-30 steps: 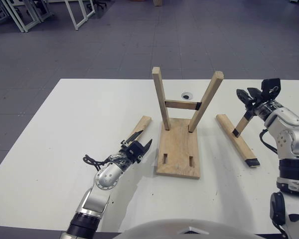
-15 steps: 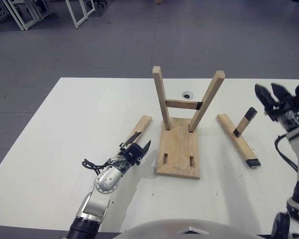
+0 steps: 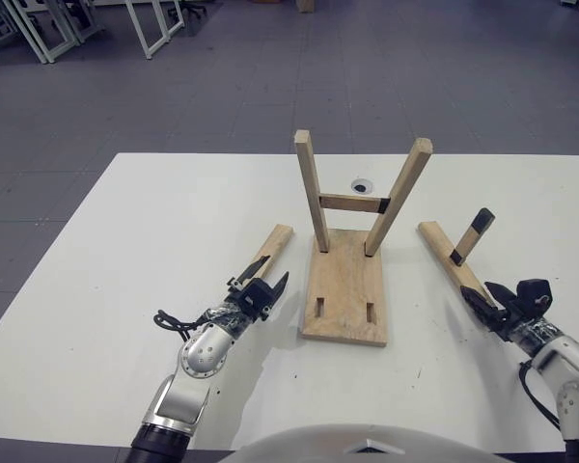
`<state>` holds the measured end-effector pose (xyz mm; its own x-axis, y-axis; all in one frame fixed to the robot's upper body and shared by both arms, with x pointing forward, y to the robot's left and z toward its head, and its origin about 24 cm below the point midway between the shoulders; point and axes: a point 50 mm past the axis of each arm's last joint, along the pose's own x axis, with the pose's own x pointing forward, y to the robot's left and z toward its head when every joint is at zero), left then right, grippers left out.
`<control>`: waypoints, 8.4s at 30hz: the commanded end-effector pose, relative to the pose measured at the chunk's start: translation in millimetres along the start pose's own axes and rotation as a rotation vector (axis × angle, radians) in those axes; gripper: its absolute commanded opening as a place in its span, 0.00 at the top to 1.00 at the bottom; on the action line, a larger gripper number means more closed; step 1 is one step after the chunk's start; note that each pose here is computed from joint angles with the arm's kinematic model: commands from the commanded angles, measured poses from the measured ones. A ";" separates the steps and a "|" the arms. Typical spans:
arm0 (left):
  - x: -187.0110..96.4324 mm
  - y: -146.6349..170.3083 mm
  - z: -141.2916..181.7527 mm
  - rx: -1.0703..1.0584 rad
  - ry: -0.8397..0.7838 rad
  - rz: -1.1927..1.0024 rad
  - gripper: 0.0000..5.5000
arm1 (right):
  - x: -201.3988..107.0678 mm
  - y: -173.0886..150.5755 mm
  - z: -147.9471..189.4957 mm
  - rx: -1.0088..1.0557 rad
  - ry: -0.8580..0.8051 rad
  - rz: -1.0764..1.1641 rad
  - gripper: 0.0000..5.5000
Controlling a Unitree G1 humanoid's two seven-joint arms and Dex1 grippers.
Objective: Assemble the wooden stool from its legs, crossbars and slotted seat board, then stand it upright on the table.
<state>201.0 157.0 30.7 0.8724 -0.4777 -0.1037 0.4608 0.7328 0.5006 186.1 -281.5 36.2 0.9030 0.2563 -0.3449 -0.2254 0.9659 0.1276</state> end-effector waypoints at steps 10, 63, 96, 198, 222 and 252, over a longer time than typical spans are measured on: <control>4.3 8.3 1.1 0.016 -0.008 0.026 0.55 | 19.9 5.2 -19.5 -0.082 0.064 -0.076 0.44; 47.7 40.2 172.6 -1.374 -0.458 -0.773 0.21 | 19.7 117.6 156.5 0.498 -0.214 1.283 0.63; 55.7 58.0 141.5 -1.247 -0.366 -0.701 0.63 | 30.8 107.2 119.8 0.353 -0.017 1.157 0.47; 31.8 13.8 39.9 -0.258 -0.102 -0.919 0.63 | 61.3 55.9 52.1 -1.110 0.073 0.472 0.36; 32.7 -6.0 20.1 -0.149 -0.133 -0.793 0.63 | 60.6 53.5 48.4 -1.106 0.107 0.464 0.36; -57.5 23.5 -21.7 -0.306 0.327 -0.022 0.32 | 49.0 62.2 31.4 -1.046 0.128 0.430 0.36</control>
<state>167.2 212.2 32.8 0.8483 -0.3703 -0.3785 0.4742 0.8494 0.2319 228.5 -210.4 54.8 0.6367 0.5255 -0.5644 -0.7642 0.3319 -0.5531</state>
